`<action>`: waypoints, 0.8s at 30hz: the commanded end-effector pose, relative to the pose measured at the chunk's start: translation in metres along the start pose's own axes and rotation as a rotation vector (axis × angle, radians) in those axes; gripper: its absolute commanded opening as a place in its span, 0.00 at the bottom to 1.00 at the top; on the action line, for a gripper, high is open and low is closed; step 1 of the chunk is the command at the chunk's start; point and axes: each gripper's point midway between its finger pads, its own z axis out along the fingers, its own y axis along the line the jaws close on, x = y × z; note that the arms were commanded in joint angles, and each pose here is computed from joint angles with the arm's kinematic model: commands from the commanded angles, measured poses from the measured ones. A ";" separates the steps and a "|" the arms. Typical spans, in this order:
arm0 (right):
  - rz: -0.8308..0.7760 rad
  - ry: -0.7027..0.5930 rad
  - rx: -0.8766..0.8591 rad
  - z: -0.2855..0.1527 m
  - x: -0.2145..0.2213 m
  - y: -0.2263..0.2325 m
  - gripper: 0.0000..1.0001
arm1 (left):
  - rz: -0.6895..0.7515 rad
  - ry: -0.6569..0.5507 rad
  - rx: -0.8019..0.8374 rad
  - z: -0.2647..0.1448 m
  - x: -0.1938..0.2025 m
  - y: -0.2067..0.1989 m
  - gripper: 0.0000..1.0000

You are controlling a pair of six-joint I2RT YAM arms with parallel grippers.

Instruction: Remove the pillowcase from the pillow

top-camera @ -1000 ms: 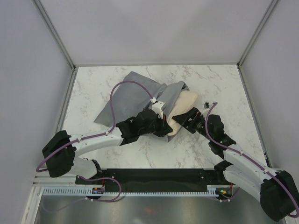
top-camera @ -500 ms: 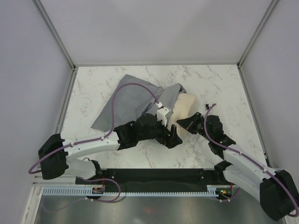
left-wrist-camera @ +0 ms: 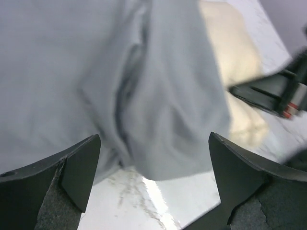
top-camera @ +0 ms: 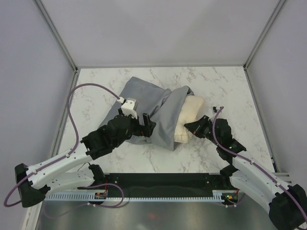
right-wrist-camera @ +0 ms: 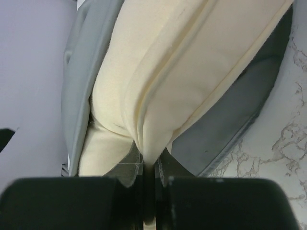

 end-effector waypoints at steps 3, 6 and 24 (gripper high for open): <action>-0.032 -0.087 -0.082 -0.008 -0.025 0.028 0.00 | -0.096 0.041 -0.316 0.017 0.013 0.088 1.00; -0.035 -0.086 -0.093 -0.011 -0.025 0.031 0.00 | -0.091 0.109 -0.365 0.035 0.026 0.103 1.00; -0.056 -0.077 -0.094 -0.014 -0.025 0.033 0.00 | -0.135 0.195 -0.198 0.086 0.061 0.074 0.88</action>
